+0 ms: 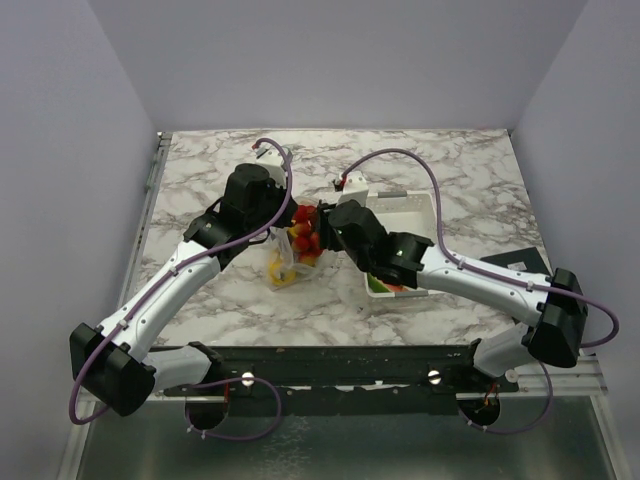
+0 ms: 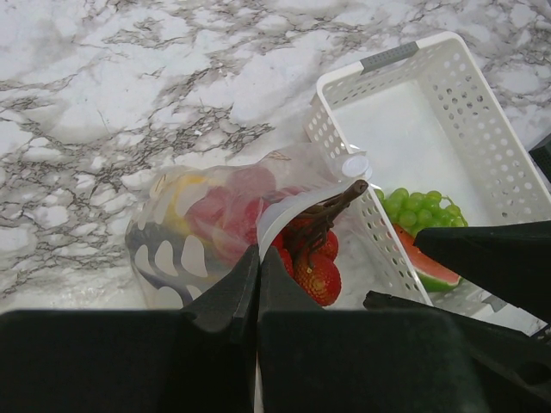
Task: Place the food in the zip-top bag and seal the zipper
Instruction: Adjust the zipper food storage bag at the center of the board, then pick up the fake fruit from the bin.
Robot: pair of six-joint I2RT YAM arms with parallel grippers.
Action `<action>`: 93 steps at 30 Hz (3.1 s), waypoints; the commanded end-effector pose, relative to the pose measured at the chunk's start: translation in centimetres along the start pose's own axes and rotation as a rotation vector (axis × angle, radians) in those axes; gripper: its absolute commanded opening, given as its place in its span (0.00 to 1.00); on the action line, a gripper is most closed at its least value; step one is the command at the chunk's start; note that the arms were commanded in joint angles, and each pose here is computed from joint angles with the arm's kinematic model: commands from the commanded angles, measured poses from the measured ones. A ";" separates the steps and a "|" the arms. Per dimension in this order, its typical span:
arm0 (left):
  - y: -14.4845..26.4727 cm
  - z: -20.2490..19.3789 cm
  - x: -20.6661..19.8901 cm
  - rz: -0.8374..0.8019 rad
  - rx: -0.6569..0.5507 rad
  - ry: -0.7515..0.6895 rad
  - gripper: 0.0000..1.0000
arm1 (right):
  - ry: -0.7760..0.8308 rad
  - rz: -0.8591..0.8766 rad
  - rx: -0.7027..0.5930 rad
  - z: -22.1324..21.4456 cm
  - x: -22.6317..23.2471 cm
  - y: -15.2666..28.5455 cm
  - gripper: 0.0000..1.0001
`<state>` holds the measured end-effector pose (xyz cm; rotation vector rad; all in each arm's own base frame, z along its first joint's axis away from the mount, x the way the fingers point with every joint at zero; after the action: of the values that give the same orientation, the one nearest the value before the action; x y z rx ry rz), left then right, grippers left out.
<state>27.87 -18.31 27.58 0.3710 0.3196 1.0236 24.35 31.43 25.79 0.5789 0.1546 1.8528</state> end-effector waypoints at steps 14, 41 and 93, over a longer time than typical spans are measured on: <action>0.2 0.6 0.1 0.002 -0.029 -0.023 0.02 | -0.027 -0.048 0.187 -5.2 -2.4 -2.4 0.14; 6.5 5.7 1.7 0.170 -0.015 -0.026 0.03 | 0.034 0.096 0.111 2.6 0.4 -0.4 0.01; 2.2 -1.0 -0.1 -0.022 -0.006 -0.031 0.00 | 0.018 -0.222 0.295 -1.0 -14.0 5.4 0.68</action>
<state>26.32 -16.96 26.87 0.4202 0.3104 1.0348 23.31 17.82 25.00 0.6391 0.4198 1.6664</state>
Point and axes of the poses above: each gripper's point midway between its finger pads, its own y axis back along the fingers, its own x axis along the line the jaws close on, z = x × y, the point moved 5 cm from there along y, back along the fingers, and after that the axes turned 10 degrees about -y, right-handed, at the moved point
